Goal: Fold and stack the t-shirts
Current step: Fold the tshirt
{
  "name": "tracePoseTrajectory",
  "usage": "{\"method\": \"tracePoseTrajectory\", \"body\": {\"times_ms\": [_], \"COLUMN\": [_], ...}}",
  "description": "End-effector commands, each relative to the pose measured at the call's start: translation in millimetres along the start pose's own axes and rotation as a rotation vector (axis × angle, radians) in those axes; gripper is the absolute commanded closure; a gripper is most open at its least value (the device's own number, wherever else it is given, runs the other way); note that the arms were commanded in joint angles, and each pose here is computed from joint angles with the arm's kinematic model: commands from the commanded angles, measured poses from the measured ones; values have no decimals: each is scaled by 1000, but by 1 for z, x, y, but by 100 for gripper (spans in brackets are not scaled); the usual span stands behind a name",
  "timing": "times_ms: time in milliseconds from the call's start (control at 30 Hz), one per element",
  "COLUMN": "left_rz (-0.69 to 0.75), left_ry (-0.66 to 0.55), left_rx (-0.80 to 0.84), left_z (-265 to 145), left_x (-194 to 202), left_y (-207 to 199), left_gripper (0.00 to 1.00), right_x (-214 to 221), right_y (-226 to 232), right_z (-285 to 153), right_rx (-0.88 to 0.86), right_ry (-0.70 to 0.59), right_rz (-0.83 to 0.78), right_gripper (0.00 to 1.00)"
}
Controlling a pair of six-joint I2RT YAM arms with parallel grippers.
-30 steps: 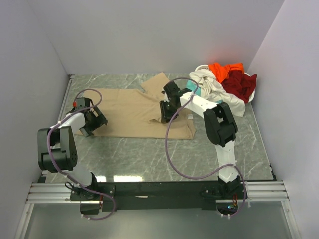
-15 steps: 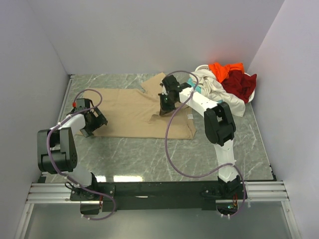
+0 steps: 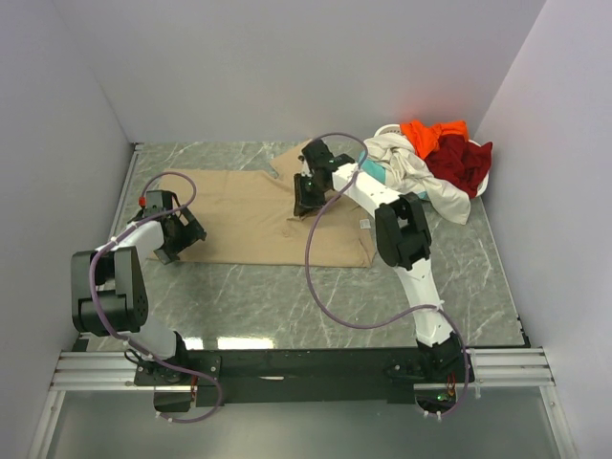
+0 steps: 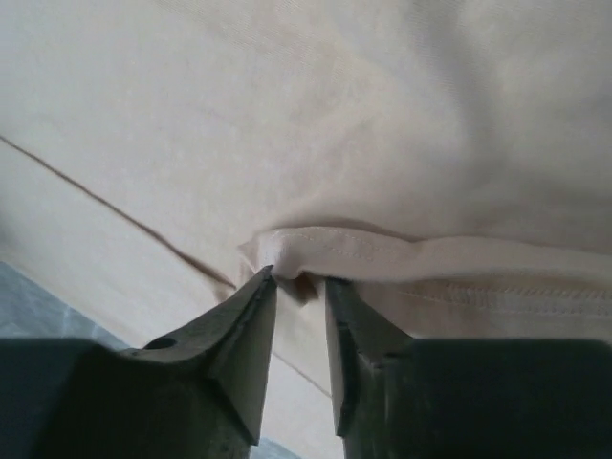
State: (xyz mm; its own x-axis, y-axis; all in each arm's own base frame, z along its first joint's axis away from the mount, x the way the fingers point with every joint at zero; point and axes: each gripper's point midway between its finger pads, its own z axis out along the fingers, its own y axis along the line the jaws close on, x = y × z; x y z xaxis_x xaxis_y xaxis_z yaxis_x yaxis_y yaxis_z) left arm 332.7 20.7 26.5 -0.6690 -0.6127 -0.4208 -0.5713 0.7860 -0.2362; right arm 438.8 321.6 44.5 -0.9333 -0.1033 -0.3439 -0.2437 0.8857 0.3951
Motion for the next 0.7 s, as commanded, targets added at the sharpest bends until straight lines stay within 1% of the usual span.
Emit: {"method": "tracePoseTrajectory", "body": {"times_ms": [0,33,67,167,267,367,433,467,500,567,600,667], "left_rz": [14,16,16,16,16,17,18,16,17,11,8,3], "left_ry": [117,118,120,120,116,111,95,83,66,41,16,-23], "left_rx": [-58,-59,-60,-60,-59,-61,-62,-57,-48,-33,-21,-2], "left_z": [7,7,7,8,7,6,4,2,-1,-7,-12,-20], "left_x": [37,38,38,38,37,35,30,25,20,9,1,-12], "left_y": [21,21,21,21,21,21,20,18,14,8,4,-4], "left_gripper": [3,3,2,3,3,3,3,3,3,3,3,3], "right_x": [-29,-33,-36,-44,-54,-58,-50,-49,-36,-27,-10,0], "right_y": [28,33,37,52,63,70,63,63,51,42,27,17], "right_z": [-23,-25,-32,-46,-63,-79,-79,-86,-79,-85,-76,-80], "right_rx": [-74,-93,-109,-159,-197,-215,-195,-186,-156,-127,-84,-63], "right_ry": [-79,-94,-110,-147,-190,-216,-203,-213,-185,-188,-154,-159], "right_rz": [-19,-18,-19,-20,-25,-33,-36,-42,-35,-53,-47,-50], "right_gripper": [61,58,53,48,45,44,44,44,44,44,44,44]}}
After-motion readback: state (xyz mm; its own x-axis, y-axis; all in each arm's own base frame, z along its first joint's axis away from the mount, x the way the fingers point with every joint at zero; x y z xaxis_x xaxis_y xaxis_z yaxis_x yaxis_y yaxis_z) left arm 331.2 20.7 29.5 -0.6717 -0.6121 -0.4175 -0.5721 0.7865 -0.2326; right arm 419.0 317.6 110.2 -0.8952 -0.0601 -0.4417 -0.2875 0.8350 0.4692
